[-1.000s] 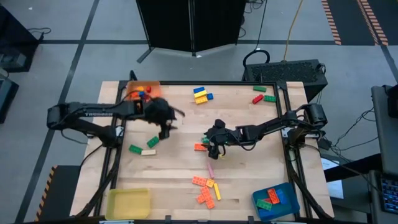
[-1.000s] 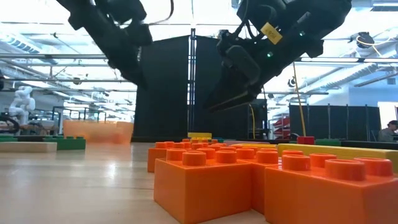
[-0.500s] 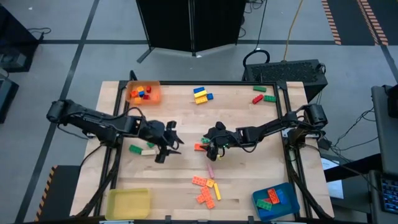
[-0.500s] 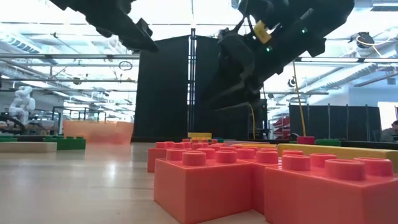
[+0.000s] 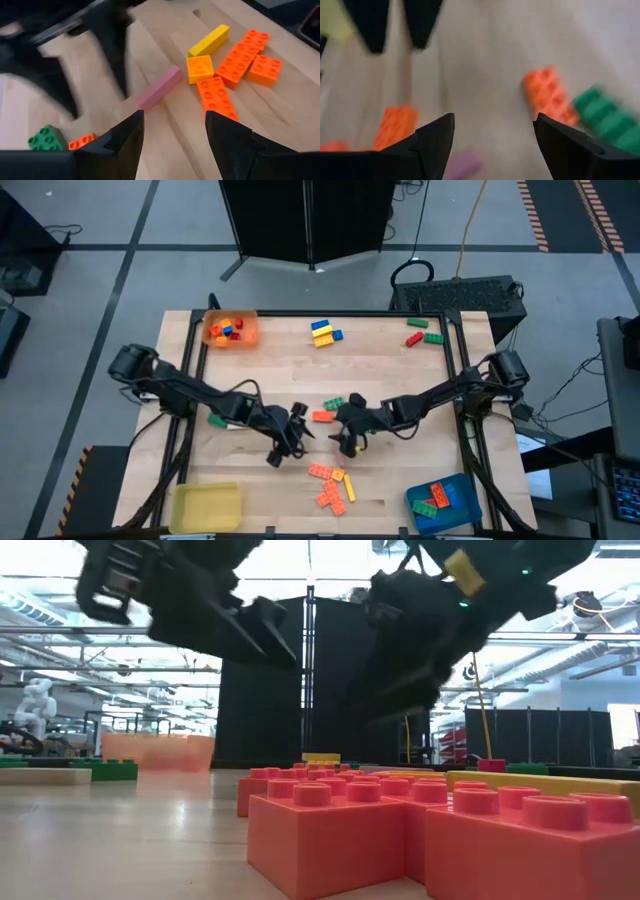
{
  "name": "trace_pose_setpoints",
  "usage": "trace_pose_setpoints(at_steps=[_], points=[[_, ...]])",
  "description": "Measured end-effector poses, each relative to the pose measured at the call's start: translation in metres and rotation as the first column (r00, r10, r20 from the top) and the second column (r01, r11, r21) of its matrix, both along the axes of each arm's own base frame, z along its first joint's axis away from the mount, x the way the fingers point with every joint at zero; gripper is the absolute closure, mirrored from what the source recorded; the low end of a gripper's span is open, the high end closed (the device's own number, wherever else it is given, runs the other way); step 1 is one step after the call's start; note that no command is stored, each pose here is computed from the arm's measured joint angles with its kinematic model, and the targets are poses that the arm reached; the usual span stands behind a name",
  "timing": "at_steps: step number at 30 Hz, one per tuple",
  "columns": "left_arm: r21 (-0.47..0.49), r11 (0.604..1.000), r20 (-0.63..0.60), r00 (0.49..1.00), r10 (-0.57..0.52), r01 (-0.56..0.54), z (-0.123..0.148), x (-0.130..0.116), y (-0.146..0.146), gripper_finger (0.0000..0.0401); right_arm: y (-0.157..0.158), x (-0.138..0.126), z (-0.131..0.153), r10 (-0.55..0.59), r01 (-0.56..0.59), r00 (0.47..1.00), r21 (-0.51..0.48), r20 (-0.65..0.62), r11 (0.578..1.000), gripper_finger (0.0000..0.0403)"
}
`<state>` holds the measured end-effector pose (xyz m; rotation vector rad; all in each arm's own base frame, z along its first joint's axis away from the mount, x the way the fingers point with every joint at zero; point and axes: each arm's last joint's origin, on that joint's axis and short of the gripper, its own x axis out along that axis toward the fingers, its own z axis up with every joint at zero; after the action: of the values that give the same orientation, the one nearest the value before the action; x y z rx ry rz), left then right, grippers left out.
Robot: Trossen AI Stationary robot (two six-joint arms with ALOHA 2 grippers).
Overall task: Sort blocks by size
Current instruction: Put the yellow 4 stud game piece into the orange bin
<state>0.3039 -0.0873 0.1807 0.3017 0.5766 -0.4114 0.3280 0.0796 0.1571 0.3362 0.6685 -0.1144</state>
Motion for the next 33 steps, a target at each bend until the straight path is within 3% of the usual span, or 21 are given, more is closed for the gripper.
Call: trace_pose_setpoints(at_steps=[5, 16, 22, 33], points=[[-0.005, 1.000, 0.028, 1.000, 0.002, -0.002, -0.014, 0.010, -0.003, 0.0189, 0.034, -0.014, -0.004, 0.044, -0.041, 0.998, 0.065, -0.054, 0.997, 0.0143], [-0.010, 1.000, 0.042, 0.999, 0.003, -0.003, -0.028, 0.018, -0.005, 0.0189, 0.117, -0.021, 0.025, 0.187, -0.186, 0.981, -0.031, 0.046, 0.982, 0.0210], [0.008, 1.000, 0.053, 0.999, -0.001, 0.001, -0.027, 0.018, -0.005, 0.0189, 0.125, -0.005, 0.001, 0.185, -0.197, 0.976, -0.102, -0.117, 0.975, 0.0218], [0.017, 1.000, 0.040, 0.999, 0.010, -0.011, -0.029, 0.018, -0.003, 0.0189, 0.126, 0.008, -0.007, 0.148, -0.205, 0.944, -0.170, -0.296, 0.964, 0.0186]])
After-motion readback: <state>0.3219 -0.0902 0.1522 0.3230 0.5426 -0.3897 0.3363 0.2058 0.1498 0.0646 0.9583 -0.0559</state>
